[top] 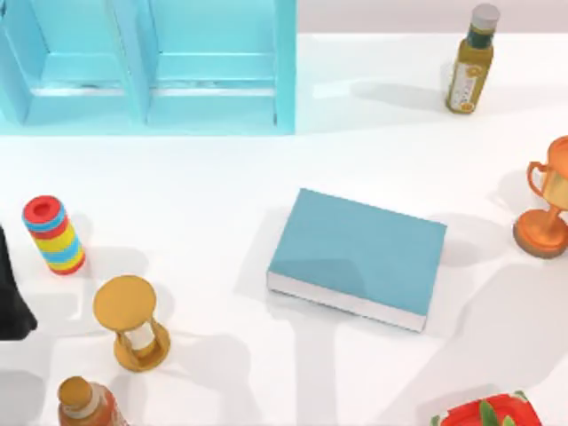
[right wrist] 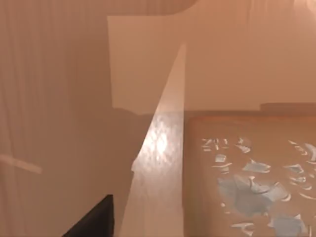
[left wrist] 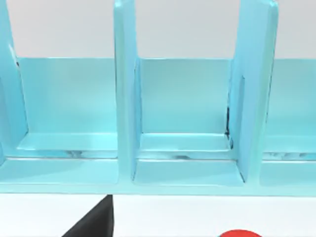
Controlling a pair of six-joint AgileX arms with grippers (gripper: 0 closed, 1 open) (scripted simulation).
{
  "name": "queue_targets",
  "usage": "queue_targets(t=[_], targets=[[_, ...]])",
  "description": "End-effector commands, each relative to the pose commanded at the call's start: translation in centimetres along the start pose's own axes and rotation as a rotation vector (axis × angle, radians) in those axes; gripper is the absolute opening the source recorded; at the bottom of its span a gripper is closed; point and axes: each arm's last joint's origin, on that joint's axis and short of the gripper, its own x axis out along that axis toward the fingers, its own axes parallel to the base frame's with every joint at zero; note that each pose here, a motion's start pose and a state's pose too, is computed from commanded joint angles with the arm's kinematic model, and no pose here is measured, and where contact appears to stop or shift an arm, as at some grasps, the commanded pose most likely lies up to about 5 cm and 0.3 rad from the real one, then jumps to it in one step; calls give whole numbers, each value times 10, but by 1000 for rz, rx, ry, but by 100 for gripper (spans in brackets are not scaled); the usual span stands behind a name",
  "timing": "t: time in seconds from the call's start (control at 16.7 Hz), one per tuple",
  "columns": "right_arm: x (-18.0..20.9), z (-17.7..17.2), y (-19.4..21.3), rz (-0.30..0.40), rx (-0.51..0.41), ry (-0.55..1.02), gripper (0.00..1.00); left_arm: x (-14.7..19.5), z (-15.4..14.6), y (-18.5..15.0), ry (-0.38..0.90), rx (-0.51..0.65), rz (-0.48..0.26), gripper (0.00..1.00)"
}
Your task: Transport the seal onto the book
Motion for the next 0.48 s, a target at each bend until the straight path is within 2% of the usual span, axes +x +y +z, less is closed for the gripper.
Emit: queue_targets(t=[0.18,0.48], targets=[[0,0,0,0,0,0,100,0,0,0,0,0,0,100],[0,0,0,0,0,0,62,0,0,0,0,0,0,100]])
